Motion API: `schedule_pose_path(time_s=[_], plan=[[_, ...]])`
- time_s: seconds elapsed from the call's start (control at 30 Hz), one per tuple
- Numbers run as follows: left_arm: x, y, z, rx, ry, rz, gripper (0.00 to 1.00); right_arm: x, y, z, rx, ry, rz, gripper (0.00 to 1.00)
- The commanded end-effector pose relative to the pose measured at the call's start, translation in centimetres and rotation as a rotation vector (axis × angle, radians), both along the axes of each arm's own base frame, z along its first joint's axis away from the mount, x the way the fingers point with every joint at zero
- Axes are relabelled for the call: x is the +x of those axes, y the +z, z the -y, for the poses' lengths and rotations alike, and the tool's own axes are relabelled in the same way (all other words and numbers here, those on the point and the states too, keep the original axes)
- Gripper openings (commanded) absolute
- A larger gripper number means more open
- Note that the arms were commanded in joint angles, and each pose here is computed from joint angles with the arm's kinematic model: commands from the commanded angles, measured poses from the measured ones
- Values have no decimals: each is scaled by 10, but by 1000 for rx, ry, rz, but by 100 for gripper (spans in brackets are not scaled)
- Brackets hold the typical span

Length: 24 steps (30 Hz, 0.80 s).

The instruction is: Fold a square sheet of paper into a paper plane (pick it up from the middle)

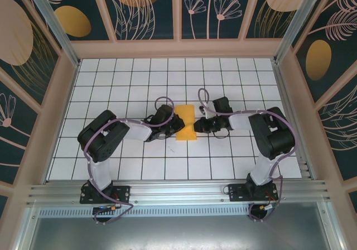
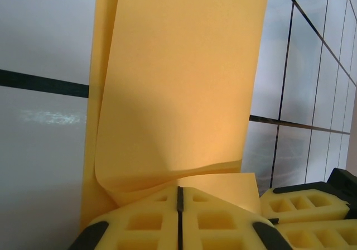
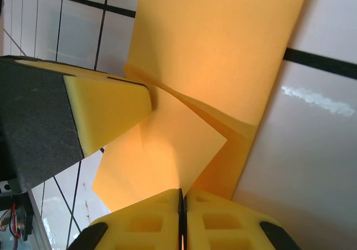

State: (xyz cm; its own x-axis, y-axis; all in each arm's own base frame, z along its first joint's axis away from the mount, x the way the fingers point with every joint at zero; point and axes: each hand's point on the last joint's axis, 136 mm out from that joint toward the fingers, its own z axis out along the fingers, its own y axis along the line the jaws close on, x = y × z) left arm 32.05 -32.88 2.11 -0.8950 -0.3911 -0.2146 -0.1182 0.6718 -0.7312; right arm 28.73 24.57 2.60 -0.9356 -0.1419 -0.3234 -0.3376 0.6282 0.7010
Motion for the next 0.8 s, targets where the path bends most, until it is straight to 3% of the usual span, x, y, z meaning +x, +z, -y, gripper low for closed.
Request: schedule_pose_path(time_s=[0.0,0.3,0.77], plan=[[6,24,6,-18,-17,57,14,2,-8,4,-8,-18,-12,12],[0,51,26,-128,-81,114,22,1,-20,9,-42,-37,-37,11],[-5,17,27,-97,-55,40,18,0,-16,9,-31,-41,-45,13]])
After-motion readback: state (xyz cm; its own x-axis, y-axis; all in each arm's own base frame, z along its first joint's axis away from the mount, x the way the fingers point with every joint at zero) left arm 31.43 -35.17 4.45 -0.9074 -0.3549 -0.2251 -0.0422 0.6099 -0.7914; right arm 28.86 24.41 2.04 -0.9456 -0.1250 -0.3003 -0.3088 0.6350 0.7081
